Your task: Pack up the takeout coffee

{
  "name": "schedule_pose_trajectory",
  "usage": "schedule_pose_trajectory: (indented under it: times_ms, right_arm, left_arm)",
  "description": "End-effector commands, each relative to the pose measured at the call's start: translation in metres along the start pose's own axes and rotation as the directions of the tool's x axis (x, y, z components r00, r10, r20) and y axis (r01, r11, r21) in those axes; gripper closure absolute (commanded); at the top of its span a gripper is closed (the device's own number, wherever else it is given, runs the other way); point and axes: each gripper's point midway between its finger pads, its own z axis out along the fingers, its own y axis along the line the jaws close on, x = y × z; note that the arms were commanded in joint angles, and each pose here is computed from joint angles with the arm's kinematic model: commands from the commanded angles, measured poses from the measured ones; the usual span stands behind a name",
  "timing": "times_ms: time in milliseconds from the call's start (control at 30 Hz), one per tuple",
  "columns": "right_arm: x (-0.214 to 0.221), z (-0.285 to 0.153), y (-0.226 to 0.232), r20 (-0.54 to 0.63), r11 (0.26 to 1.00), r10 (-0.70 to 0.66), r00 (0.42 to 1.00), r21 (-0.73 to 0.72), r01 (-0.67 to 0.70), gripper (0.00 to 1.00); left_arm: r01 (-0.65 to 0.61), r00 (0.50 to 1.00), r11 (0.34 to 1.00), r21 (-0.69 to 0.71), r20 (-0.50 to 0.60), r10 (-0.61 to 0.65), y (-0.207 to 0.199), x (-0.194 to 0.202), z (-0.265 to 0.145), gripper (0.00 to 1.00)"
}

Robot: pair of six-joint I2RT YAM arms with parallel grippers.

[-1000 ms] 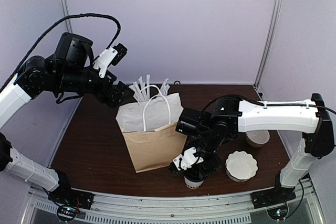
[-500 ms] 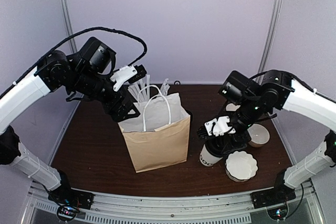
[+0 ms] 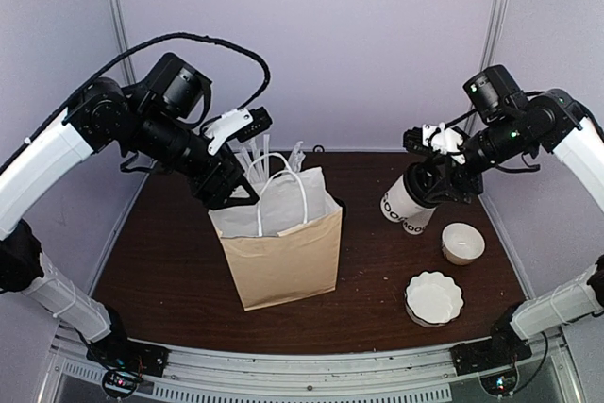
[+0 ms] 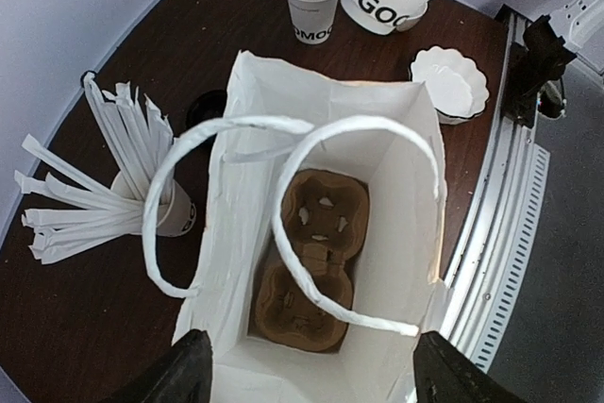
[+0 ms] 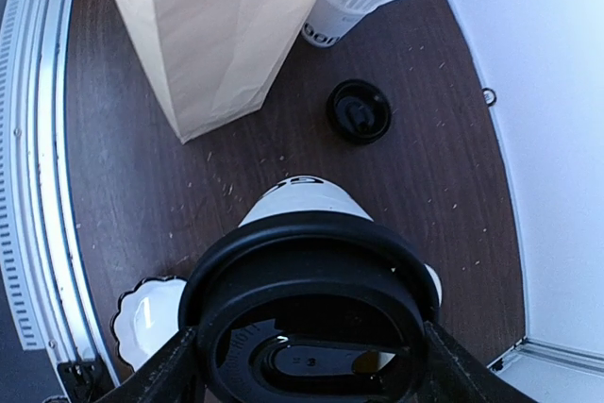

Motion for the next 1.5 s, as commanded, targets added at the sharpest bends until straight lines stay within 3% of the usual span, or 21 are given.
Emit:
schedule_pose_trajectory:
  times_ms: [0, 133, 167, 267, 367, 433, 600, 800, 967, 1133, 1300, 1467]
  right_arm:
    - [-0.038, -0.009, -0.023, 0.136, 0.998, 0.055, 0.989, 0.029, -0.06, 0.26]
    - [-0.059, -0.008, -0.037, 0.179, 0.995, 0.086, 0.98, 0.024, -0.092, 0.25]
    - [-0.061, -0.008, -0.039, 0.184, 0.995, 0.088, 0.979, 0.026, -0.095, 0.25]
    - [-0.064, -0.006, -0.042, 0.195, 0.995, 0.089, 0.977, 0.028, -0.097, 0.25]
    - [-0.064, -0.001, -0.043, 0.196, 0.995, 0.089, 0.977, 0.03, -0.097, 0.25]
    - [-0.064, 0.0, -0.043, 0.199, 0.995, 0.091, 0.976, 0.03, -0.099, 0.25]
    - [-0.075, -0.015, -0.044, 0.242, 0.995, 0.088, 0.966, 0.033, -0.098, 0.25]
    - [-0.105, -0.044, -0.038, 0.339, 0.998, 0.054, 0.939, 0.016, -0.064, 0.25]
    - [-0.129, -0.041, -0.026, 0.362, 1.0, 0.016, 0.932, -0.01, -0.013, 0.25]
    - [-0.146, -0.017, 0.005, 0.299, 0.994, -0.078, 0.951, -0.048, 0.096, 0.25]
    - [-0.154, 0.006, 0.035, 0.237, 0.978, -0.167, 0.957, -0.084, 0.192, 0.25]
    - [-0.158, 0.017, 0.048, 0.192, 0.968, -0.218, 0.957, -0.082, 0.237, 0.25]
  left_arm:
    - [0.106, 0.994, 0.993, 0.045, 0.006, -0.106, -0.005, -0.007, 0.002, 0.24]
    - [0.118, 0.993, 0.991, -0.06, 0.016, -0.118, 0.013, -0.011, -0.003, 0.31]
    - [0.105, 0.994, 0.989, -0.103, 0.018, -0.103, 0.019, -0.011, -0.009, 0.27]
    - [0.025, 0.999, 0.979, -0.202, -0.028, -0.032, 0.037, -0.007, -0.014, 0.03]
    - [0.045, 0.995, 0.967, -0.25, -0.071, -0.065, 0.071, -0.005, -0.003, 0.03]
    - [0.085, 0.992, 0.975, -0.205, -0.071, -0.101, 0.082, -0.006, 0.003, 0.05]
    - [0.046, 0.995, 0.999, -0.002, -0.084, -0.046, 0.059, -0.007, 0.025, 0.06]
    - [0.078, 0.99, 0.986, 0.15, -0.127, -0.059, 0.041, -0.002, 0.054, 0.21]
    - [0.101, 0.985, 0.985, 0.139, -0.154, -0.079, 0.047, -0.002, 0.069, 0.43]
    - [0.128, 0.976, 0.979, 0.156, -0.196, -0.096, 0.045, 0.004, 0.076, 0.7]
    - [0.14, 0.976, 0.975, 0.173, -0.187, -0.107, 0.039, 0.002, 0.072, 0.8]
    - [0.149, 0.978, 0.974, 0.17, -0.168, -0.12, 0.035, -0.003, 0.065, 0.81]
